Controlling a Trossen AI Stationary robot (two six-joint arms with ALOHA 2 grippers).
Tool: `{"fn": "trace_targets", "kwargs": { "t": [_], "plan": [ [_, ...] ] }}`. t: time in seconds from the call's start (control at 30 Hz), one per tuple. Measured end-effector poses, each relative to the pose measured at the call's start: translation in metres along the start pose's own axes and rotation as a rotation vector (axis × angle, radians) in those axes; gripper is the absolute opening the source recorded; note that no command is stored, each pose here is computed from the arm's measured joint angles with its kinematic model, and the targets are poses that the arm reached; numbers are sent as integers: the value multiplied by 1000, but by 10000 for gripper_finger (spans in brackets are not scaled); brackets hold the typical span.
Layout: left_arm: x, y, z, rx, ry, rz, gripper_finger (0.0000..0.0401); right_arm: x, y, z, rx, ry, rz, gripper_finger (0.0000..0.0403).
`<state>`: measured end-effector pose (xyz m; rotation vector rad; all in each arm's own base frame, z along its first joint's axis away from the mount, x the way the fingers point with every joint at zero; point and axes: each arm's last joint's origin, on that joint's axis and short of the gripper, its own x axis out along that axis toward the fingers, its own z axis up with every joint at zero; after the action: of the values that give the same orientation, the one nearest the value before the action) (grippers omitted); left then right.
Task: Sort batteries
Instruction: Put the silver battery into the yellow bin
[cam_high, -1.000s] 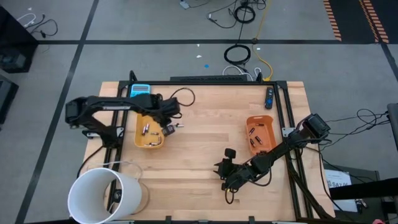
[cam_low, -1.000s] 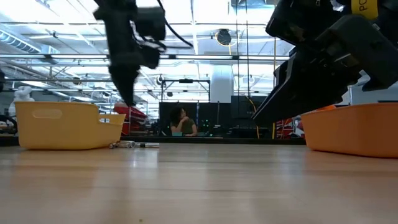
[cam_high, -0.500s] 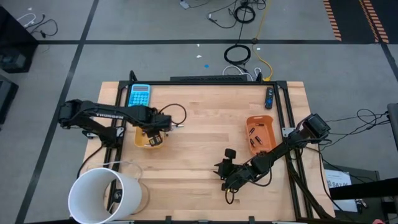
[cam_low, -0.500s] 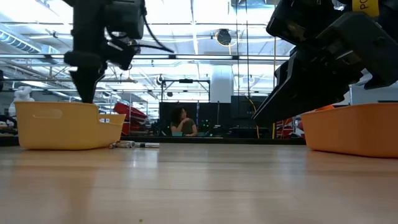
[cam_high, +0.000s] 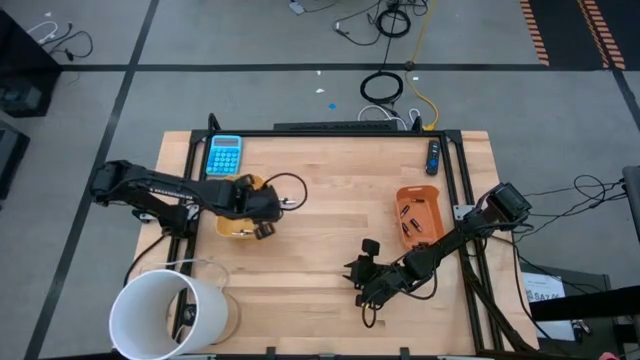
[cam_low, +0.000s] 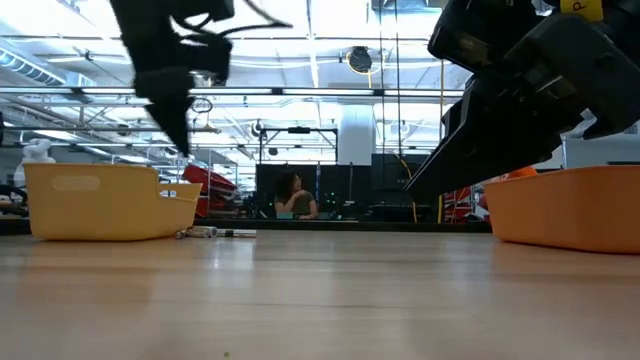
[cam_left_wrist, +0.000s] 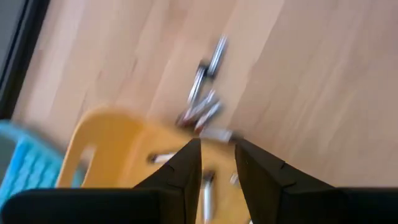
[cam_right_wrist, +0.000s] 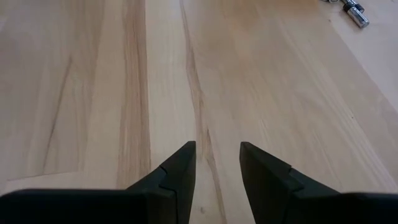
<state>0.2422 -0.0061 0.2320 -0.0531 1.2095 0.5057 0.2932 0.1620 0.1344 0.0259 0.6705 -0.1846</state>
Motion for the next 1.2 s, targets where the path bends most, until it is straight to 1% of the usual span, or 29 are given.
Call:
{"fn": "trace_targets", "kwargs": {
  "t": [0.1, 0.17, 0.23, 0.33, 0.43, 0.47, 0.53, 0.67, 0.8, 0.9, 0.97, 1.03, 1.2],
  "plan": [
    [1, -7, 11, 31, -104, -35, 110, 0, 0, 0, 8, 0, -6, 115],
    [2, -11, 20, 59, -197, -29, 110, 0, -2, 0, 17, -13, -31, 115],
    [0, -15, 32, 44, -322, -12, 110, 1, -4, 1, 27, -33, -71, 115],
    [-3, -19, 50, 14, -495, 12, 110, 4, -8, 4, 37, -40, -96, 115],
    [-9, -24, 67, 22, -669, 3, 109, 6, -18, 10, 32, -38, -118, 108],
    [-10, -26, 71, 38, -713, 4, 109, 5, -23, 13, 37, -33, -128, 102],
    [-10, -28, 76, 68, -760, -6, 109, 1, -34, 20, 50, -22, -156, 89],
    [-4, -31, 76, 103, -756, -3, 109, -12, -51, 35, 49, -26, -190, 63],
    [14, -35, 66, 110, -747, -7, 109, -30, -60, 48, 45, -68, -217, 46],
    [27, -37, 57, 106, -743, -11, 109, -43, -63, 52, 47, -96, -258, 42],
    [35, -37, 50, 91, -712, -17, 109, -50, -61, 52, 48, -110, -275, 41],
    [43, -36, 43, 61, -681, -36, 109, -54, -58, 51, 40, -107, -268, 41],
    [54, -30, 35, -20, -570, -102, 109, -57, -54, 50, 46, -114, -244, 41]
  ]
}}
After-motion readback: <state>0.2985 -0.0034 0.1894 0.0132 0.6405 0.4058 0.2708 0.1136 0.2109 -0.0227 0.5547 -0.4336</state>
